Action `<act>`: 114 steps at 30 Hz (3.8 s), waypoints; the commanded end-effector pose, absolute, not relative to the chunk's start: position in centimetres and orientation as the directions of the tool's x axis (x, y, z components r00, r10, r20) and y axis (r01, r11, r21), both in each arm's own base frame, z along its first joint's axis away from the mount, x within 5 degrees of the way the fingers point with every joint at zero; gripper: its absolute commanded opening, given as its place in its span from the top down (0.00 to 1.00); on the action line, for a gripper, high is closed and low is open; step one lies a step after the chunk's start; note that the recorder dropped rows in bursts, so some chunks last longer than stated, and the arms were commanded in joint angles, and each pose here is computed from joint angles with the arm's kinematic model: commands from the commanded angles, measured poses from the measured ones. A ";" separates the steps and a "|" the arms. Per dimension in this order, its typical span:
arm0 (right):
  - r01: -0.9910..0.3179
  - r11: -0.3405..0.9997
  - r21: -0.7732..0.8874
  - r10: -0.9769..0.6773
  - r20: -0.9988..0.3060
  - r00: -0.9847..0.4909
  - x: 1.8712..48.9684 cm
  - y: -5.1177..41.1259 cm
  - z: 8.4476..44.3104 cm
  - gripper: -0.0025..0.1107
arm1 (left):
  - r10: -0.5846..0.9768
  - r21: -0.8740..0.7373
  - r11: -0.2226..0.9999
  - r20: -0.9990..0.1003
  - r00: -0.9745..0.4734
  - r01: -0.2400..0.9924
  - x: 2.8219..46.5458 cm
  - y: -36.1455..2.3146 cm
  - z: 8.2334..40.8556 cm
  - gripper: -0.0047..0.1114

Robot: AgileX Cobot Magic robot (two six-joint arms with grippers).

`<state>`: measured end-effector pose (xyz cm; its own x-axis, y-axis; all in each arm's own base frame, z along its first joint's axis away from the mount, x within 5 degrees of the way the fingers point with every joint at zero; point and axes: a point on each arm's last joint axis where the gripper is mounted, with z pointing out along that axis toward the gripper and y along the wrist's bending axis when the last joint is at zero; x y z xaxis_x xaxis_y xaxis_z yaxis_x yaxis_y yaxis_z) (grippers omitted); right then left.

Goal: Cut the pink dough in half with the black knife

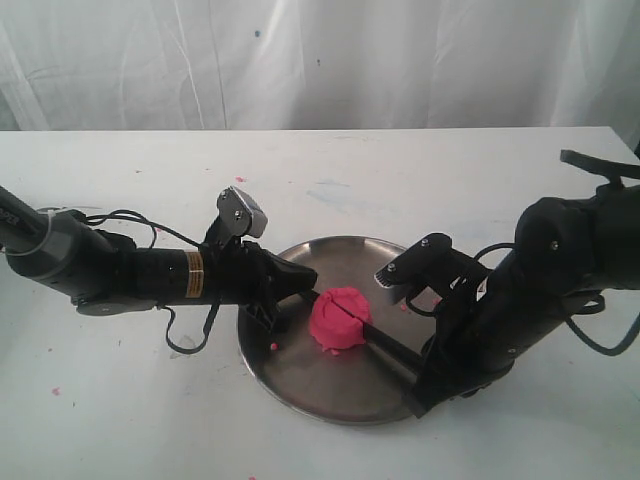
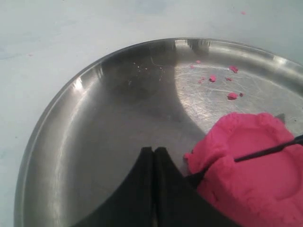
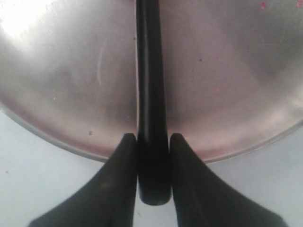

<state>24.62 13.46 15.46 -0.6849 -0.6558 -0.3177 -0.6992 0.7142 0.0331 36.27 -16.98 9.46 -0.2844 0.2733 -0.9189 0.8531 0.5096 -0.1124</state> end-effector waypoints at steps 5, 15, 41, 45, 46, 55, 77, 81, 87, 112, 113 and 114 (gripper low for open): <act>-0.690 0.723 0.031 -0.647 -0.318 -0.693 25.0 13.6 14.6 0.98 | 0.348 -0.089 0.497 -0.891 -0.292 0.863 35.8 -16.9 8.5 0.96; -0.687 0.726 0.029 -0.646 -0.312 -0.696 25.2 13.6 14.0 0.98 | 0.350 -0.089 0.498 -0.890 -0.293 0.863 35.8 -16.9 8.5 0.96; -0.650 0.757 0.069 -0.599 -0.326 -0.731 25.2 13.9 14.1 0.98 | 0.405 -0.063 0.514 -0.861 -0.307 0.855 35.9 -16.5 7.9 0.96; -0.650 0.757 0.069 -0.599 -0.326 -0.731 25.2 13.9 14.1 0.98 | 0.405 -0.063 0.514 -0.861 -0.307 0.855 35.9 -16.5 7.9 0.96; -0.650 0.757 0.069 -0.599 -0.326 -0.731 25.2 13.9 14.1 0.98 | 0.405 -0.063 0.514 -0.861 -0.307 0.855 35.9 -16.5 7.9 0.96; -0.649 0.758 0.069 -0.597 -0.328 -0.732 25.2 13.9 14.1 0.98 | 0.427 -0.052 0.491 -0.856 -0.292 0.870 35.7 -16.6 7.9 0.96; -0.637 0.766 0.082 -0.582 -0.331 -0.743 25.2 13.9 14.1 0.98 | 0.432 -0.032 0.487 -0.859 -0.273 0.873 35.8 -16.6 8.0 0.96; -0.637 0.766 0.083 -0.582 -0.329 -0.743 25.1 13.9 14.1 0.98 | 0.361 -0.040 0.516 -0.896 -0.259 0.856 36.3 -16.4 9.3 0.96; -0.637 0.766 0.084 -0.583 -0.328 -0.744 25.1 13.9 14.1 0.98 | 0.114 -0.021 0.497 -0.989 -0.089 0.868 36.8 -15.0 15.8 0.96; -0.637 0.766 0.083 -0.582 -0.329 -0.743 25.1 13.9 14.1 0.98 | 0.199 0.181 0.868 -0.980 0.010 0.462 24.6 -5.5 39.7 0.96; -0.637 0.766 0.083 -0.582 -0.329 -0.743 25.1 13.9 14.1 0.98 | 0.197 0.183 0.873 -0.980 0.017 0.452 23.8 -5.3 39.8 0.96; -0.637 0.766 0.083 -0.582 -0.329 -0.743 25.1 13.9 14.1 0.98 | 0.201 0.189 0.877 -0.979 0.022 0.442 23.0 -5.2 39.6 0.96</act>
